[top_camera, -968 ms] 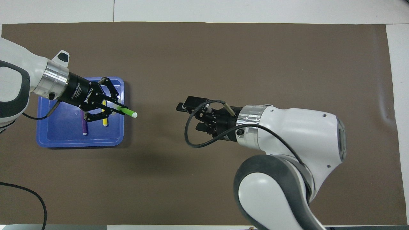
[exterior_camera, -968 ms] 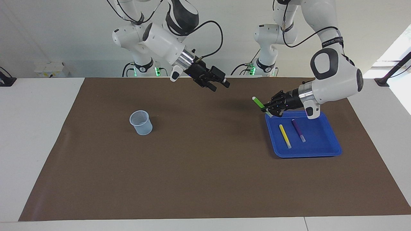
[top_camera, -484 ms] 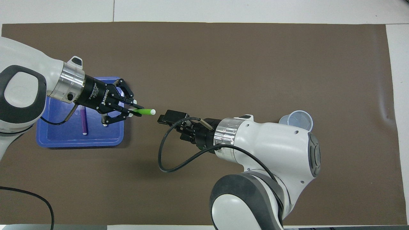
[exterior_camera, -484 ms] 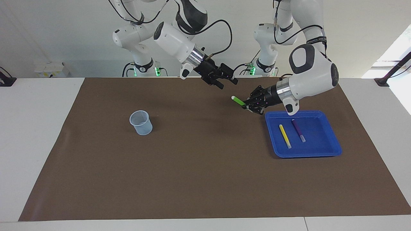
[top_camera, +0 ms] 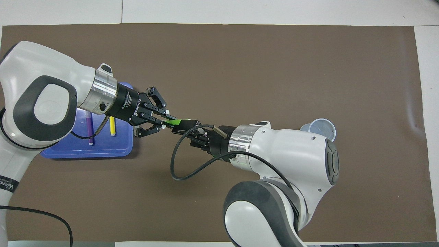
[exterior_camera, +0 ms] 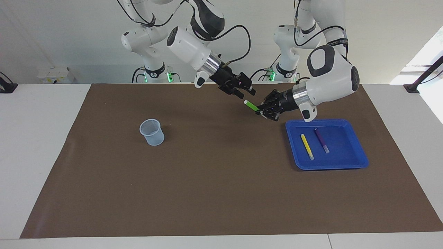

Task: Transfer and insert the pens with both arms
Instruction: 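Grasp the green pen with the right gripper and open the left gripper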

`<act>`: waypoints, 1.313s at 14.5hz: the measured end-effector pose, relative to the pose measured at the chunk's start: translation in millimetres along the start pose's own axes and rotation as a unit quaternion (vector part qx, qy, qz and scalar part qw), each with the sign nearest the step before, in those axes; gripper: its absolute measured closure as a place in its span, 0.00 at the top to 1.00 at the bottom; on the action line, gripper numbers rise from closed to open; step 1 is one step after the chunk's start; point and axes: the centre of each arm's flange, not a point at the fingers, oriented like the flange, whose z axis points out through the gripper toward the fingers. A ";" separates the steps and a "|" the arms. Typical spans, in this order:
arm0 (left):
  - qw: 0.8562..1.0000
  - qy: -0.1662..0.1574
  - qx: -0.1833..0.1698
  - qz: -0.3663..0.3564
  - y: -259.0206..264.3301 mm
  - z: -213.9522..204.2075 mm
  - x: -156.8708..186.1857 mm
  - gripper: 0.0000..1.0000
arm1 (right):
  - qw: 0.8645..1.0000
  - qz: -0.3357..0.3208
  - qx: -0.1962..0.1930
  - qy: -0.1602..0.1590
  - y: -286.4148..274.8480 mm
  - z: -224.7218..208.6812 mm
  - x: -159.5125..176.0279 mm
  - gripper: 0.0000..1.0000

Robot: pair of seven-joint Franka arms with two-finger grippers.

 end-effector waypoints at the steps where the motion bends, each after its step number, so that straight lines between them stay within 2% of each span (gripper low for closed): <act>1: 1.000 0.000 0.005 0.007 -1.4 3.3 -3.4 0.17 | 1.000 0.002 0.004 0.010 0.1 -2.1 4.4 0.65; 4: 1.000 -0.001 0.013 0.016 -5.1 7.7 -8.5 0.17 | 1.000 0.005 0.009 0.025 0.7 -5.8 13.2 0.64; 19: 1.000 -0.009 0.010 0.016 -7.1 5.1 -9.7 0.17 | 1.000 0.001 0.010 0.022 -2.3 -3.2 8.7 0.48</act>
